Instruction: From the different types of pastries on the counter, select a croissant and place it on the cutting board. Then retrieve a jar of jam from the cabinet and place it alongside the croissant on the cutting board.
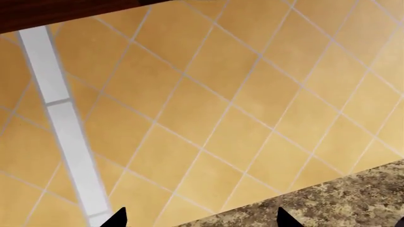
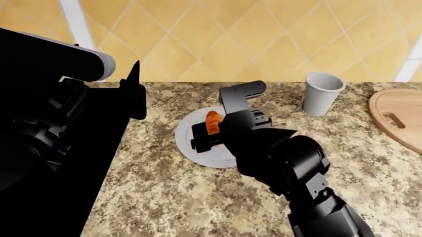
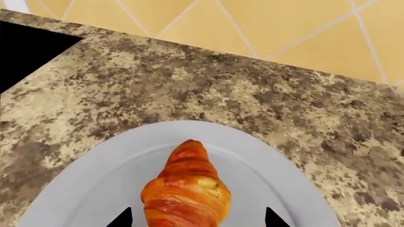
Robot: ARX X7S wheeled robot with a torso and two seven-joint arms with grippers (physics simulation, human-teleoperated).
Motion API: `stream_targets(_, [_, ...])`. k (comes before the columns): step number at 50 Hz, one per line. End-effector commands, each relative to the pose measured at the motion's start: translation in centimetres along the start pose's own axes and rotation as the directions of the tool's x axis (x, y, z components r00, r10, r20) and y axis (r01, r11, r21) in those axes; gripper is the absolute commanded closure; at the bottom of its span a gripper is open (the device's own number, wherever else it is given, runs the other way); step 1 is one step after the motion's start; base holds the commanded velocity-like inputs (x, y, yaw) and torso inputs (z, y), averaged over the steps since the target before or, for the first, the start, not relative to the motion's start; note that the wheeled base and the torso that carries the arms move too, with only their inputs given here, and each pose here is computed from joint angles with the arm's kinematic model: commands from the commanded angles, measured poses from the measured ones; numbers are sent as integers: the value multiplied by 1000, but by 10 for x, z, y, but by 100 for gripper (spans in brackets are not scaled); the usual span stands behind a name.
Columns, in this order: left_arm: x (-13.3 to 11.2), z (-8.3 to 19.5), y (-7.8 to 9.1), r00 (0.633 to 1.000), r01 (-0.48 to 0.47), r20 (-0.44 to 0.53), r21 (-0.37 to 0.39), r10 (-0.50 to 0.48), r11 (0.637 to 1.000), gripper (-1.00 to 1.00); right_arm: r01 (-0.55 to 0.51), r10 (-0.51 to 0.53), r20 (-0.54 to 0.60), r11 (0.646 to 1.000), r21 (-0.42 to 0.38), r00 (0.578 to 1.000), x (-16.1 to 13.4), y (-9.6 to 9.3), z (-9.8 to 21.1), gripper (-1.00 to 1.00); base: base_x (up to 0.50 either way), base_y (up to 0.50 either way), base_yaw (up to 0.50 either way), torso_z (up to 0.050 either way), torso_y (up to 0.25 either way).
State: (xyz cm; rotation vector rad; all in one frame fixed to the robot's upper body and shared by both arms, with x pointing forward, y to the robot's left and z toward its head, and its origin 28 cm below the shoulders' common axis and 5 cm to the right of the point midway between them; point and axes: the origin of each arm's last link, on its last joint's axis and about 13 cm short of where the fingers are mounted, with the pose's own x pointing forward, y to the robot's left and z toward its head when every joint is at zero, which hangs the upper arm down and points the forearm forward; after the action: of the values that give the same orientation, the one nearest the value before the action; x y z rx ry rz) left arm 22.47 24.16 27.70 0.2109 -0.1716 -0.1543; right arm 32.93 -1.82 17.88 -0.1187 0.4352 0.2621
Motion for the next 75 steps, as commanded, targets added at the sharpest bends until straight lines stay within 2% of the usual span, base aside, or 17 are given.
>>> stream_targets(1, [0, -1, 0, 1000, -3, -4, 1, 3, 1000, -100, -1, 1, -26, 1000, -7, 1000, 6, 0, -6, -100, 0, 0, 0, 0, 0])
stream_targets(20, [-1, 0, 1, 1000, -7, -5, 0, 7, 1000, -100, -19, 19, -49, 1000, 4, 999, 14, 3, -11, -100, 0, 0, 0, 0, 0])
stream_targets(21, [-1, 0, 1, 1000, -6, -5, 0, 6, 1000, -100, -20, 20, -48, 1000, 5, 999, 14, 3, -10, 100, 0, 0, 0, 0, 0])
stream_targets(30, [-2, -2, 1, 1000, -6, -6, -4, 6, 1000, -100, -19, 19, -53, 1000, -1, 998, 12, 1, -10, 100, 0, 0, 0, 0, 0])
stream_targets(36, [-3, -2, 2, 1000, -8, -4, -6, 8, 1000, -100, -24, 24, -9, 1000, 1, 1000, 0, -2, 4, 100, 0, 0, 0, 0, 0])
stream_targets(45, [-6, -1, 2, 1000, -7, 5, -7, 7, 1000, -100, -13, 14, 128, 1000, -6, 992, -42, -19, 31, 100, 0, 0, 0, 0, 0])
stream_targets(49, [-7, 0, 1, 1000, -7, 7, -7, 7, 1000, -100, 3, 6, 199, 999, -43, 980, -62, -27, 36, 100, 0, 0, 0, 0, 0])
stream_targets(56, [-6, -1, -4, 1000, 7, 9, -17, -6, 1000, -100, 22, -9, 281, 999, -43, 960, -90, -38, 44, 100, -121, -66, 0, 0, 0])
stream_targets(67, [-4, -4, -7, 1000, 16, 6, -21, -16, 1000, -100, 40, -48, 392, 999, 29, 919, -114, -54, 55, 100, -294, -374, 0, 0, 0])
stream_targets(75, [-3, -6, -8, 1000, 20, 3, -22, -19, 1000, -100, 53, -84, 447, 995, 82, 891, -118, -64, 57, 100, 0, -500, 0, 0, 0])
